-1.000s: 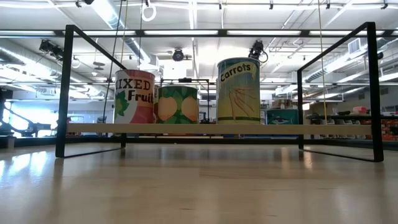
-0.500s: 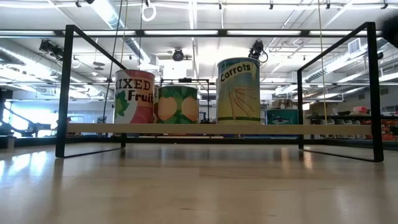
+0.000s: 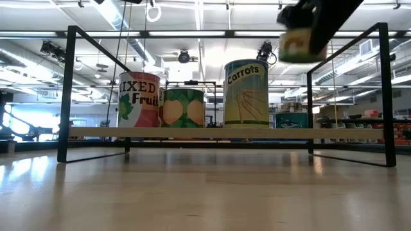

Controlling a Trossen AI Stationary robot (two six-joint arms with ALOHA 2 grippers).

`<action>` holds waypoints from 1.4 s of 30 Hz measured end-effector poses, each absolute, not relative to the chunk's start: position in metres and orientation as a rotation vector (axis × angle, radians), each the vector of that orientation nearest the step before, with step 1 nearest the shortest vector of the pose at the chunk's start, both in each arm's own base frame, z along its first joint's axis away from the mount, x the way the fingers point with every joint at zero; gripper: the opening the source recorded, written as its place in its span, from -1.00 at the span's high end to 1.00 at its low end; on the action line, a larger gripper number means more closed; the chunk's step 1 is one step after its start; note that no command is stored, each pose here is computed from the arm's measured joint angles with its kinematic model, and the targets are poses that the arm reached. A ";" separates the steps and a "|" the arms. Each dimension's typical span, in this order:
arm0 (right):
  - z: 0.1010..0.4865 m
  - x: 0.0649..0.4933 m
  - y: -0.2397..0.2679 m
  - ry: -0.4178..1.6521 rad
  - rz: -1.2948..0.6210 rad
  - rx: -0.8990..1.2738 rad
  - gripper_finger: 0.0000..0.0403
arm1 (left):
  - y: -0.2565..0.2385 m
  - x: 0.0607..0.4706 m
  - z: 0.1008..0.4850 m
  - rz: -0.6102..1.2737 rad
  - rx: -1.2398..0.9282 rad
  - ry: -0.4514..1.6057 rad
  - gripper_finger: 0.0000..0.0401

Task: Pick and place cans onto a shelf
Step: Put the yellow can on the shelf aligned with the blue tuna can

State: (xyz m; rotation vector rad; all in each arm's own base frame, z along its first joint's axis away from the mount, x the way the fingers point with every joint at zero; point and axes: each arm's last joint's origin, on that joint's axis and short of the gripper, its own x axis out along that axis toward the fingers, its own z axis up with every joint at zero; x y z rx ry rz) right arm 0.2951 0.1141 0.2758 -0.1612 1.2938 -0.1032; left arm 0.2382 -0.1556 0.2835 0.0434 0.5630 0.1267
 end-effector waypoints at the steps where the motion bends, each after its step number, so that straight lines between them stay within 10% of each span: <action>1: 0.273 0.297 0.107 1.305 -0.112 -0.160 -0.50 | -0.156 0.238 0.283 0.127 0.043 0.563 -0.15; 21: 0.198 0.292 0.070 1.417 -0.027 -0.077 -0.55 | -0.156 0.236 0.280 0.083 0.052 0.615 -0.15; 42: 0.204 0.298 0.071 1.361 -0.037 -0.061 -0.73 | -0.157 0.235 0.280 0.063 0.048 0.628 -0.15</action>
